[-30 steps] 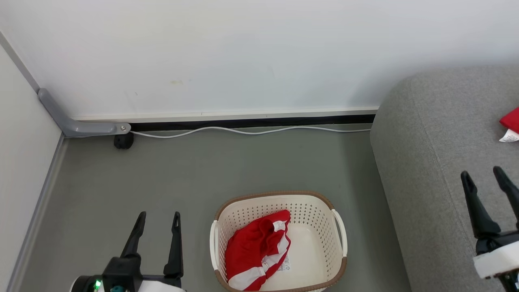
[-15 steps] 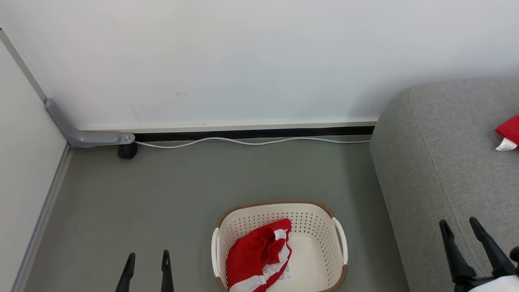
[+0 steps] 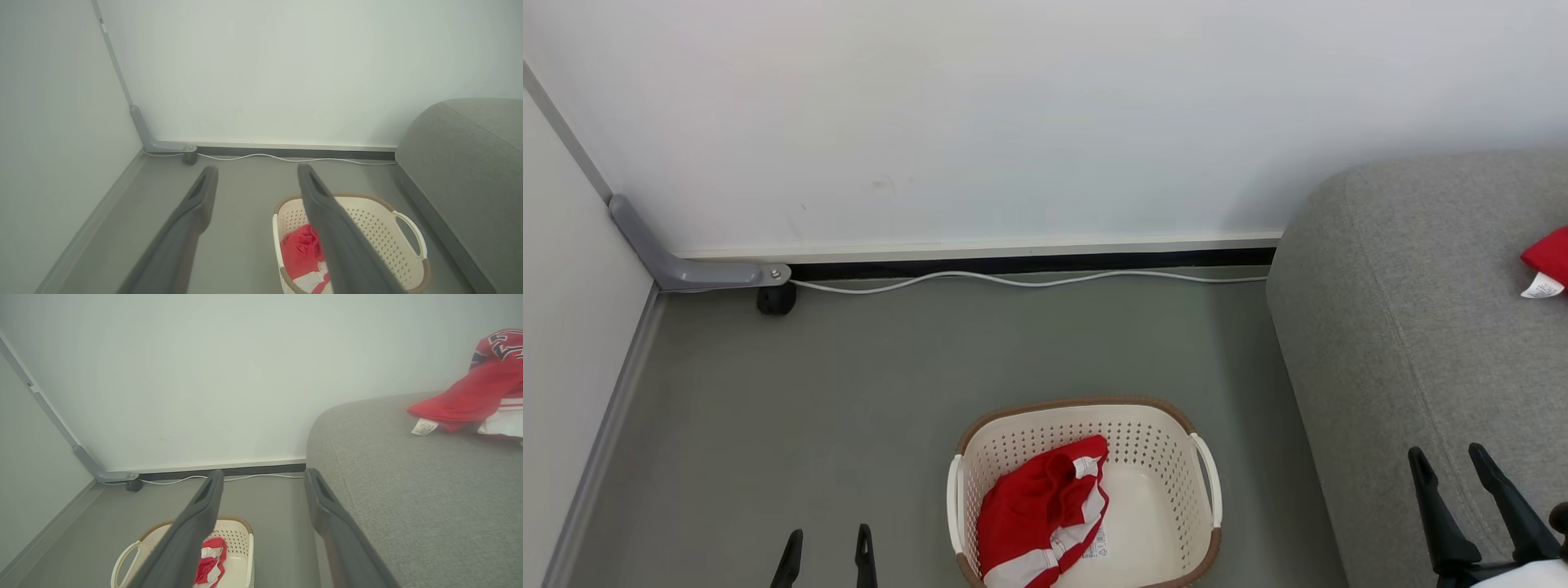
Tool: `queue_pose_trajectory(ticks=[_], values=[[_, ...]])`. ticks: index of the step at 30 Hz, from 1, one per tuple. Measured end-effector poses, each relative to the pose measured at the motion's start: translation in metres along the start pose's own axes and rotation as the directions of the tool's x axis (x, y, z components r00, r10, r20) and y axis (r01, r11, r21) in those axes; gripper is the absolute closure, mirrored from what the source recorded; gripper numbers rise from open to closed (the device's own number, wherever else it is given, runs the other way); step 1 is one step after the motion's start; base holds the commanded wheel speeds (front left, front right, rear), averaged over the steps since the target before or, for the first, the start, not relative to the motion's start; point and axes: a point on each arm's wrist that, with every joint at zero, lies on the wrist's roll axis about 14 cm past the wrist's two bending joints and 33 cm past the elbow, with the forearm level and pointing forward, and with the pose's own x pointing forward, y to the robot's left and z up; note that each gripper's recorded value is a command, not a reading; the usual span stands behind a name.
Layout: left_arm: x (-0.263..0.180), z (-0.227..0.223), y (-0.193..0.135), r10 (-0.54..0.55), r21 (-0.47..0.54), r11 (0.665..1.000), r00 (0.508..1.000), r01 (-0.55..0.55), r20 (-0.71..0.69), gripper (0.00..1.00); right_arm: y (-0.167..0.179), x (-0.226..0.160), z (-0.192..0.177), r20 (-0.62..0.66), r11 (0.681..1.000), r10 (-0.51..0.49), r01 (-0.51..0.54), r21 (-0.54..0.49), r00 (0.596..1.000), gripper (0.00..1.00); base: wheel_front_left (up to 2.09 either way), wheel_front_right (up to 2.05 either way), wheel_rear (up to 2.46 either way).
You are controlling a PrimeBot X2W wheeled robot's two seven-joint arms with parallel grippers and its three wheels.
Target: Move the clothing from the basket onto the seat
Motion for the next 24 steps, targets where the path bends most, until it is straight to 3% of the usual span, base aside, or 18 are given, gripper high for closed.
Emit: queue_pose_trajectory(ticks=[9,24], values=[[0.006,-0.029,-0.021,-0.039,0.010,0.999,0.994,0.040,-0.106,0.00,-0.003,0.012,0.000,-0.008,1.000,0.009,-0.008,0.016,1.000,0.00,0.00,0.00,0.00],[0.077,-0.085,-0.087,-0.178,0.046,0.979,0.948,0.197,-0.265,0.00,-0.035,0.059,0.001,-0.041,0.999,0.033,-0.032,0.012,0.999,0.00,0.00,0.00,0.00]])
